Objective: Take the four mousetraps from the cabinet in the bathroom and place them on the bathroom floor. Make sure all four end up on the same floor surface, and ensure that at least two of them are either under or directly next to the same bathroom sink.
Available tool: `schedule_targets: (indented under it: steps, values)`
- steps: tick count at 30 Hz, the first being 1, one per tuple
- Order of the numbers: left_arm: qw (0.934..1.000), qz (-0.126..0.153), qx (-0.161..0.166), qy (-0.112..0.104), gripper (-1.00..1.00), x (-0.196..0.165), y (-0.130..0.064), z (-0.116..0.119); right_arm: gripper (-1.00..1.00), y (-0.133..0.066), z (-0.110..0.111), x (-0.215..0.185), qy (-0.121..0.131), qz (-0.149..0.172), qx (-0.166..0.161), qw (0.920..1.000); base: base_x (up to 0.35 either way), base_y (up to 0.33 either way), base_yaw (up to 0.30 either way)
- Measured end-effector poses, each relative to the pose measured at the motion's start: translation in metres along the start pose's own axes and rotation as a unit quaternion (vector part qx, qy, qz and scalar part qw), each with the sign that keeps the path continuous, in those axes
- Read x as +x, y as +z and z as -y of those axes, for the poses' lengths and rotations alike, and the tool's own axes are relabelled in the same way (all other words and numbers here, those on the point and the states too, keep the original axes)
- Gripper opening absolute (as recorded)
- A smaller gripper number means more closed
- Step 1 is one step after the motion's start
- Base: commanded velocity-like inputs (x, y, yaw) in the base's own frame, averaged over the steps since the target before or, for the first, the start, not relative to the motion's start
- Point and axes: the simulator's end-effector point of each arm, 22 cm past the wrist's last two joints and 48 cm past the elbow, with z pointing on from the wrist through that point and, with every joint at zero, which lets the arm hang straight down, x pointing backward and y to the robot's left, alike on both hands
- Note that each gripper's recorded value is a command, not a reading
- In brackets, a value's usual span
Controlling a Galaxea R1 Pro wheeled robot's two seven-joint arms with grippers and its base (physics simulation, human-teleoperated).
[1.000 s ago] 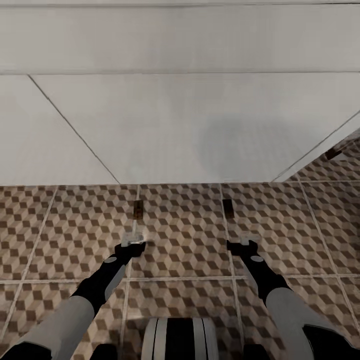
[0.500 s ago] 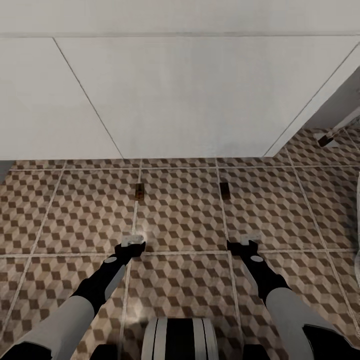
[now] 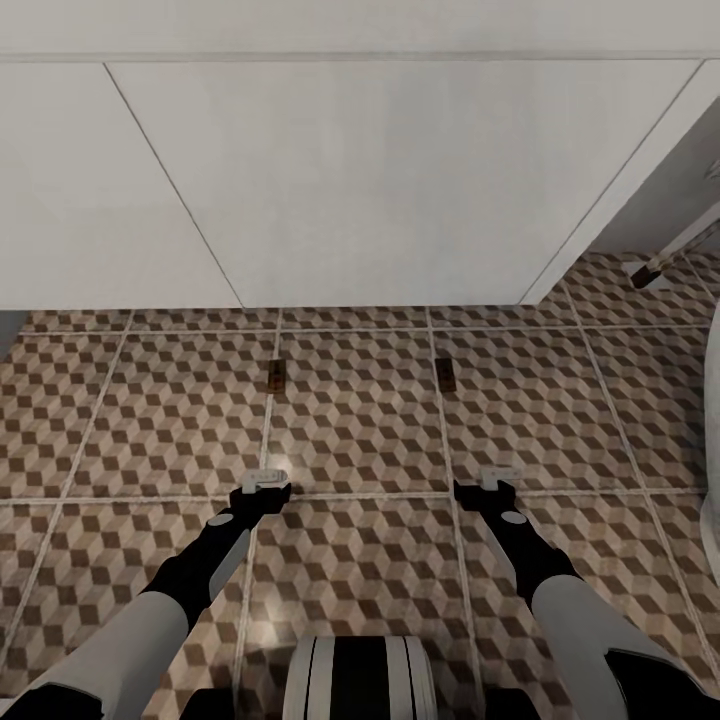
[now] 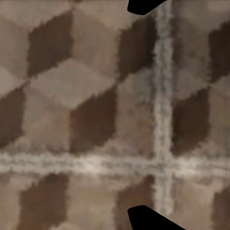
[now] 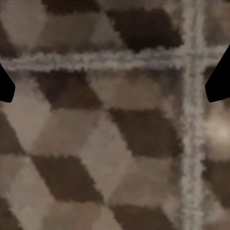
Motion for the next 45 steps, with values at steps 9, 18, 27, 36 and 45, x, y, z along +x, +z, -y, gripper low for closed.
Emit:
schedule_targets:
  steps: [9,18,27,36,45]
  values:
    - [1.0,0.0,0.0,0.0,1.0,0.0,0.0,0.0,1.0,0.0,0.0,0.0,-0.001,0.0,0.0,1.0,-0.001,-0.001,0.0]
    - [0.9999,0.01,0.002,0.001,1.0,-0.011,-0.003,0.001,1.0,-0.002,0.0,-0.005,-0.001,0.004,0.0,1.0,0.0,0.0,0.0]
    - [0.9995,0.032,0.002,0.0,1.0,-0.037,-0.015,0.004,1.0,-0.013,0.003,-0.029,0.0,0.023,0.001,0.9997,0.0,0.0,0.0]
    - [0.9987,0.052,0.003,0.0,1.0,-0.06,-0.027,0.008,1.0,-0.024,0.006,-0.052,0.002,0.042,0.003,0.9991,0.0,0.0,0.0]
    - [0.9975,0.07,0.004,0.001,1.0,-0.082,-0.04,0.009,1.0,-0.036,0.008,-0.075,0.003,0.06,0.004,0.9982,0.0,0.0,0.0]
